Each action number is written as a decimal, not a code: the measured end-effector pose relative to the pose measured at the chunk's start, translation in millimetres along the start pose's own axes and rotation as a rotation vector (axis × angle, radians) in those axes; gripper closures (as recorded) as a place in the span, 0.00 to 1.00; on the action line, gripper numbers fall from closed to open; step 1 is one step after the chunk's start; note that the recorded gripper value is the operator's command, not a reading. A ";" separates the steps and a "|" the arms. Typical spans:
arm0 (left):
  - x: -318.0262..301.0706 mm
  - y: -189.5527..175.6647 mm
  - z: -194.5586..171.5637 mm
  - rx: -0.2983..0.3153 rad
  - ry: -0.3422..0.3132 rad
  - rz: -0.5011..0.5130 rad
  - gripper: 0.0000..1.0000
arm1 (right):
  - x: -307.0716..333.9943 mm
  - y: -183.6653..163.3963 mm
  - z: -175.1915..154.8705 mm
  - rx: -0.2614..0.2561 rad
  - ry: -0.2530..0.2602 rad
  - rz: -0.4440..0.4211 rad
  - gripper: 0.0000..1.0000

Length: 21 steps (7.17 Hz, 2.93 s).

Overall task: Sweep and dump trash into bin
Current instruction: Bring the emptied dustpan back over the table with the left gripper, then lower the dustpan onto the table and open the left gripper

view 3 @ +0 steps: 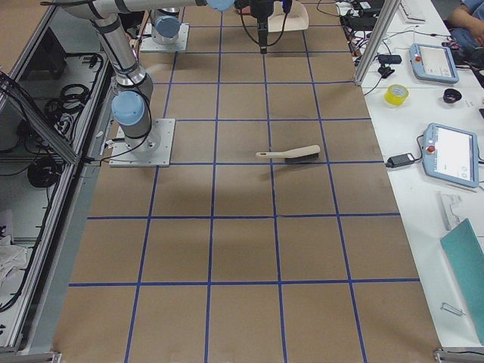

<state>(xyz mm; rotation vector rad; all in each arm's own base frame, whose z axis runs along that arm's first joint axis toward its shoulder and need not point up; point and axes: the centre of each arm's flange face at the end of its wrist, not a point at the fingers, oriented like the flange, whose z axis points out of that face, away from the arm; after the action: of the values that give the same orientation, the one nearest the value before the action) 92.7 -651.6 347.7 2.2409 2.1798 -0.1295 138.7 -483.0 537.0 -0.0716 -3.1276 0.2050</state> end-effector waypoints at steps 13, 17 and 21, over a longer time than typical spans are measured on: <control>-31.4 -49.6 96.5 0.001 0.053 0.029 0.19 | 1.0 0.0 -0.9 0.001 0.000 0.001 0.00; -24.4 -64.8 48.6 -0.002 0.004 -0.028 0.19 | 1.3 0.0 -0.3 -0.001 0.001 0.002 0.00; 3.3 -143.6 -42.0 0.031 -0.053 -0.258 0.19 | 1.8 0.3 -0.3 -0.004 0.002 0.003 0.00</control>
<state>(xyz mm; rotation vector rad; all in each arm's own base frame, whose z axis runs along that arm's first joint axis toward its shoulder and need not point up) -48.5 -641.4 396.3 1.9352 2.4433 -0.2240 136.9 -482.7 537.3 -0.0766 -3.1264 0.1989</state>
